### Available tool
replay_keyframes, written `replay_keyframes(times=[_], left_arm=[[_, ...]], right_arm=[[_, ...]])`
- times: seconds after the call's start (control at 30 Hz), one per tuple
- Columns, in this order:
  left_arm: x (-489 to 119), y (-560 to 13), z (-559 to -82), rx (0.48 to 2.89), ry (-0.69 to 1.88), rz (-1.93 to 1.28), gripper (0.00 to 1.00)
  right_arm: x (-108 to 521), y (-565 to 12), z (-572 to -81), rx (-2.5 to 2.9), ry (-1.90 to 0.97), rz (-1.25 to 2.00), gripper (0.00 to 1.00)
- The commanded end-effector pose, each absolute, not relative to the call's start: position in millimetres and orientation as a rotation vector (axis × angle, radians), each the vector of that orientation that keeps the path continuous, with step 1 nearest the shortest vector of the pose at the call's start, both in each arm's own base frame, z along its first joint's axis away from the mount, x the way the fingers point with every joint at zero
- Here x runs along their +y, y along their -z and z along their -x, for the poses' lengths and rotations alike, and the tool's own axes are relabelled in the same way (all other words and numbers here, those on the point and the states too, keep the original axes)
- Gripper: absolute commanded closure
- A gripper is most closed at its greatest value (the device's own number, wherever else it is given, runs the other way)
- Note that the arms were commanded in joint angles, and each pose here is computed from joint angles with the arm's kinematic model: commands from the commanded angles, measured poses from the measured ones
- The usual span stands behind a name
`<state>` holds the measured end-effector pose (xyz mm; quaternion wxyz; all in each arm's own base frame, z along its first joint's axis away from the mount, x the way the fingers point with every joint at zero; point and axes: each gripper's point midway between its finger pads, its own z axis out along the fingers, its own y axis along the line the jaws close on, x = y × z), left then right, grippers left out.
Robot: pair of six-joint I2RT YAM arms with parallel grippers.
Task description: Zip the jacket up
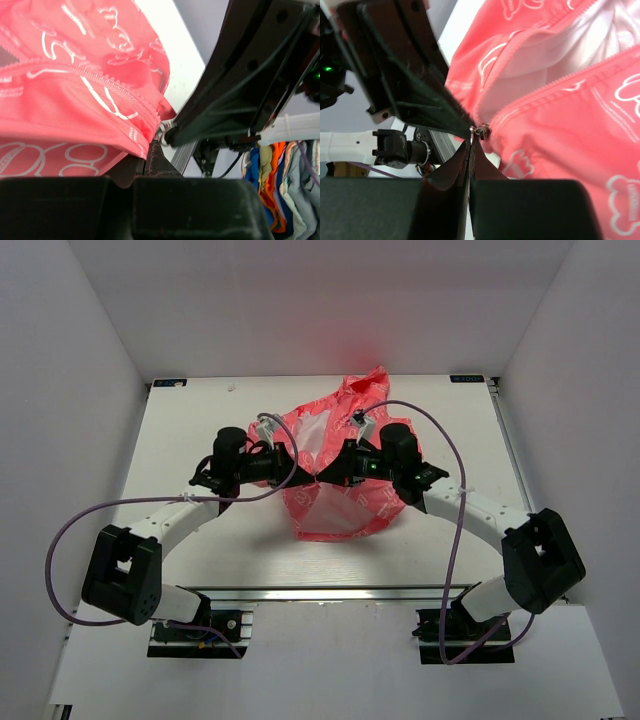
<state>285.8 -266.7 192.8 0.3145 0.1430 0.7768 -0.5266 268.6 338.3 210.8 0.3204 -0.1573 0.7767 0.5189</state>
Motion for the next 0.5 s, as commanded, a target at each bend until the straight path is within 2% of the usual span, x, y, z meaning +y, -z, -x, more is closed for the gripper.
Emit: replay_keyframes(times=[0.0, 0.2, 0.47], left_arm=[[-263.3, -167.0, -245.6, 2.204, 1.438, -0.445, 1.00], [-265.7, -166.0, -236.3, 2.217, 1.442, -0.513, 1.00], [-268.2, -171.7, -246.2, 2.208, 1.421, -0.462, 1.00]], right_arm=[[338.3, -269.8, -313.1, 1.844, -1.312, 0.361, 1.00], [321.7, -255.7, -325.2, 1.894, -1.170, 0.306, 1.00], [336.1, -242.4, -293.2, 1.918, -1.339, 0.489, 1.00]])
